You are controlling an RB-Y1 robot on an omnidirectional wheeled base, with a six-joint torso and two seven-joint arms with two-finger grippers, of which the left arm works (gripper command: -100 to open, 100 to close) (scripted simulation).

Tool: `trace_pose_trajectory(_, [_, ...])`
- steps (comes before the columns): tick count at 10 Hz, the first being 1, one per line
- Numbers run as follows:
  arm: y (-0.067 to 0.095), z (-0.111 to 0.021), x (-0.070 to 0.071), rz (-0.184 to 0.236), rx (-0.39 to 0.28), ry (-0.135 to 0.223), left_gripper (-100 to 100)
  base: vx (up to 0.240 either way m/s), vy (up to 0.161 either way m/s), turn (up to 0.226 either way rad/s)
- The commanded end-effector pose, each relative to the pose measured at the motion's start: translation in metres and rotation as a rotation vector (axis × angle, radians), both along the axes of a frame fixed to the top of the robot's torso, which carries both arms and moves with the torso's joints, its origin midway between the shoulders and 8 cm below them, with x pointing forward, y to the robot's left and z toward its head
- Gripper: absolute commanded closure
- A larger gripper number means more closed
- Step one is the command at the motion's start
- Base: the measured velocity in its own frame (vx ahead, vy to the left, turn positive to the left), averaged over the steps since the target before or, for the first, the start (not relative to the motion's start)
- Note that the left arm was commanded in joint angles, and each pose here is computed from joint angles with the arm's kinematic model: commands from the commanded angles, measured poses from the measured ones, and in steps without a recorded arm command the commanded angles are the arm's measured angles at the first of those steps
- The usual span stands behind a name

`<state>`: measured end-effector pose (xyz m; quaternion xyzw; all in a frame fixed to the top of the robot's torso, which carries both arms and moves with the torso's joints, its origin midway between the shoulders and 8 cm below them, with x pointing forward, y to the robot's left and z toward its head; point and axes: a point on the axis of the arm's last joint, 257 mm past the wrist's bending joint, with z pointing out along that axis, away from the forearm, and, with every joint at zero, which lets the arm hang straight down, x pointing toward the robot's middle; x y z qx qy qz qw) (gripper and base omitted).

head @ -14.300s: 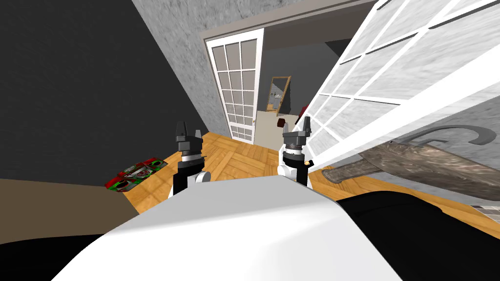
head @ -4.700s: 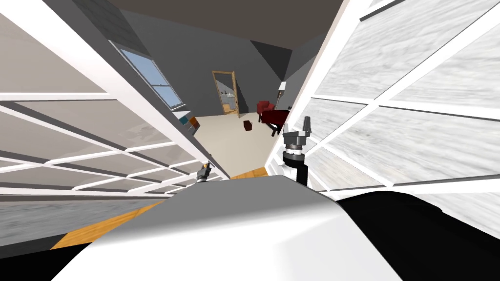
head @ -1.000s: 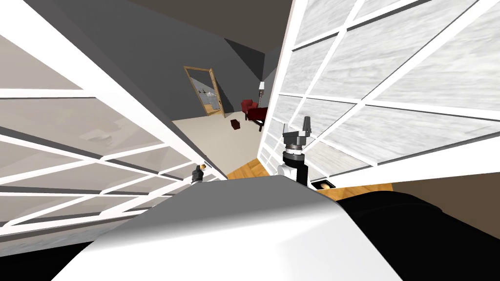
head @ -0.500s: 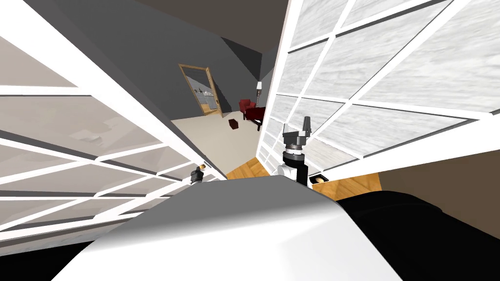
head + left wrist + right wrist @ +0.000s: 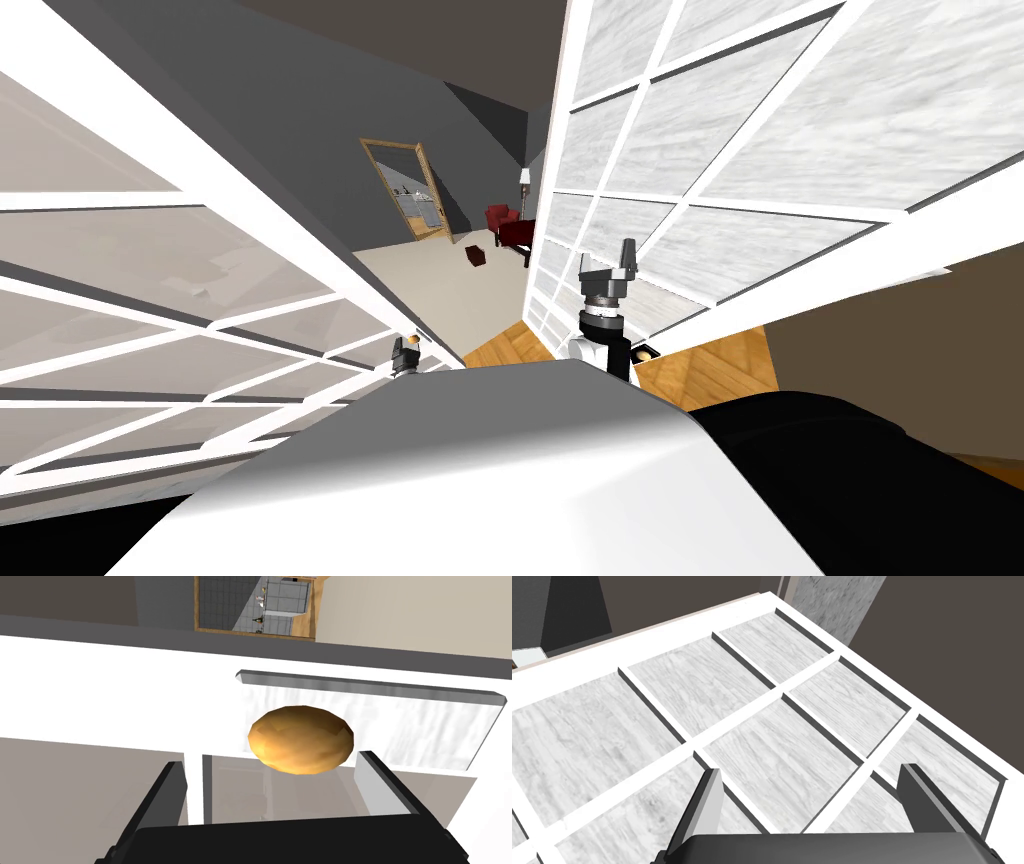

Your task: Pull the door open

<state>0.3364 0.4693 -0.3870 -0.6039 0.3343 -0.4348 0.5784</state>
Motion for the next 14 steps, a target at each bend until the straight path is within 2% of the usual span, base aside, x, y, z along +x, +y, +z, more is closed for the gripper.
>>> trace_pose_trajectory(1, [-0.003,0.0,0.002,0.007,-0.067,-0.033,-100,-0.072,-0.004,-0.067])
trace_pose_trajectory(2, [-0.003,0.0,0.002,0.006,-0.076,-0.037,-100,-0.06,0.008,-0.022])
trace_pose_trajectory(4, [-0.007,-0.001,0.005,0.017,-0.165,-0.081,-100,-0.067,0.008,-0.058])
trace_pose_trajectory(5, [-0.007,-0.001,0.005,0.016,-0.175,-0.086,-100,-0.059,0.009,-0.029])
trace_pose_trajectory(7, [-0.012,-0.001,0.008,0.028,-0.268,-0.132,-100,-0.073,0.004,-0.065])
trace_pose_trajectory(8, [-0.012,-0.001,0.008,0.027,-0.282,-0.139,-100,-0.061,0.0,-0.028])
trace_pose_trajectory(9, [-0.014,-0.002,0.01,0.033,-0.333,-0.164,-100,-0.055,-0.001,-0.05])
trace_pose_trajectory(10, [-0.014,-0.002,0.01,0.033,-0.337,-0.166,-100,-0.043,0.003,-0.028])
trace_pose_trajectory(12, [-0.019,-0.002,0.013,0.045,-0.435,-0.217,-100,-0.059,0.003,-0.081])
trace_pose_trajectory(13, [-0.019,-0.002,0.013,0.045,-0.45,-0.224,-100,-0.072,0.004,-0.02])
trace_pose_trajectory(14, [-0.022,-0.003,0.015,0.051,-0.501,-0.25,-100,-0.066,0.003,-0.052])
